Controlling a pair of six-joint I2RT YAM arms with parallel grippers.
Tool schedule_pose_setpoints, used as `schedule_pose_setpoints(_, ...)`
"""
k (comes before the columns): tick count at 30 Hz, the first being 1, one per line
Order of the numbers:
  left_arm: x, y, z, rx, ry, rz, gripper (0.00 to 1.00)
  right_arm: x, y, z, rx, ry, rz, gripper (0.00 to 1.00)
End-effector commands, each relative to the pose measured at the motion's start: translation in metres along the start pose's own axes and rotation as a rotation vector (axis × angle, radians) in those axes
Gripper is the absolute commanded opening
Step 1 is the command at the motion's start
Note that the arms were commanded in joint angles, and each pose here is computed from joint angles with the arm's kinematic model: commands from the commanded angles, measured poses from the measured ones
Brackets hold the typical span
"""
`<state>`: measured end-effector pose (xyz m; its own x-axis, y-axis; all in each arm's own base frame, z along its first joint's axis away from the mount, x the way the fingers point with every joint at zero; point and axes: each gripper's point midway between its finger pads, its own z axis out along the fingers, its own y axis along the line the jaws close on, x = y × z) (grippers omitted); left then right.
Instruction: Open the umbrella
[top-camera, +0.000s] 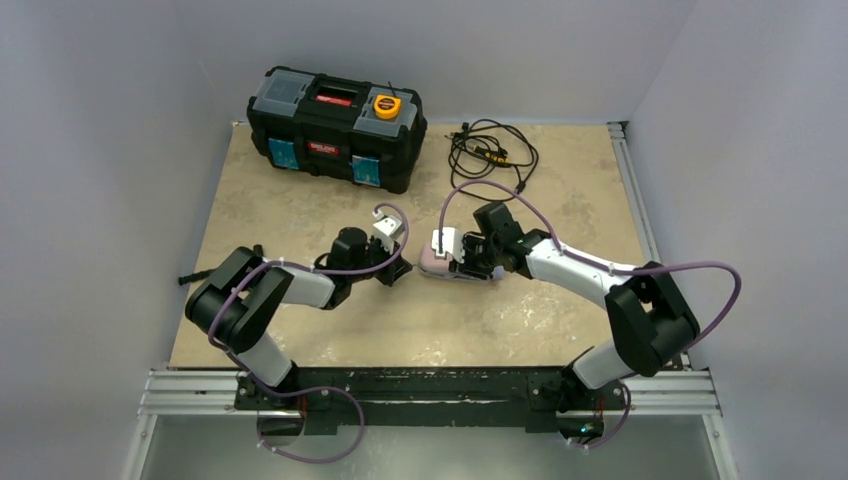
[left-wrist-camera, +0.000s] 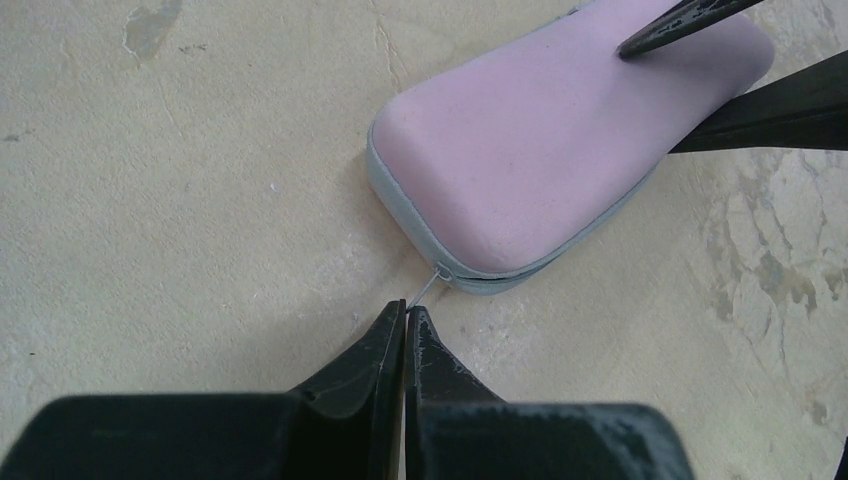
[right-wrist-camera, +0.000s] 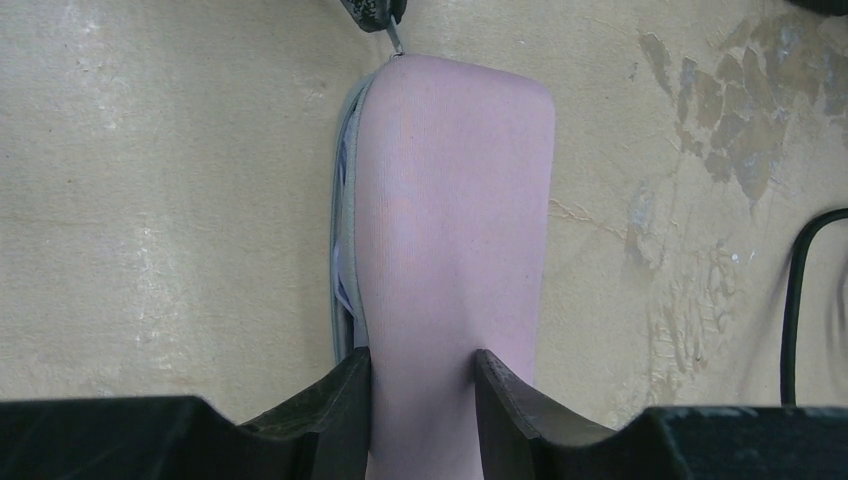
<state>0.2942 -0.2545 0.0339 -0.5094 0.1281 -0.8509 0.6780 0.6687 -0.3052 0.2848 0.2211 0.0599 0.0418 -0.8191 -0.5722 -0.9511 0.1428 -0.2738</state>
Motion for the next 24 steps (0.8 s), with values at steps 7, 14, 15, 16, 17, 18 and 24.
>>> schedule_pose_setpoints(7, -0.035, -0.002, 0.002, 0.049, -0.117, 0.166, 0.0, 0.043, 0.06, -0.009, -0.205, 0.093, -0.105, 0.27)
schedule_pose_setpoints(14, -0.04, -0.033, -0.011, 0.245, -0.138, 0.319, 0.0, 0.037, 0.058, -0.006, -0.214, 0.065, -0.148, 0.27)
schedule_pose_setpoints(15, -0.038, -0.036, -0.015, 0.263, -0.13, 0.319, 0.06, 0.035, 0.056, -0.005, -0.21, 0.06, -0.127, 0.26)
schedule_pose_setpoints(16, -0.032, -0.04, -0.018, 0.282, -0.109, 0.308, 0.16, 0.034, 0.056, -0.004, -0.211, 0.06, -0.117, 0.26)
schedule_pose_setpoints(17, -0.028, -0.043, -0.022, 0.299, -0.098, 0.3, 0.26, 0.033, 0.056, -0.004, -0.209, 0.053, -0.114, 0.26)
schedule_pose_setpoints(18, -0.025, -0.046, -0.024, 0.309, -0.092, 0.293, 0.35, 0.032, 0.057, -0.005, -0.209, 0.047, -0.114, 0.26)
schedule_pose_setpoints(24, -0.012, -0.055, -0.025, 0.343, -0.073, 0.32, 0.38, 0.036, 0.064, -0.01, -0.219, 0.038, -0.155, 0.26)
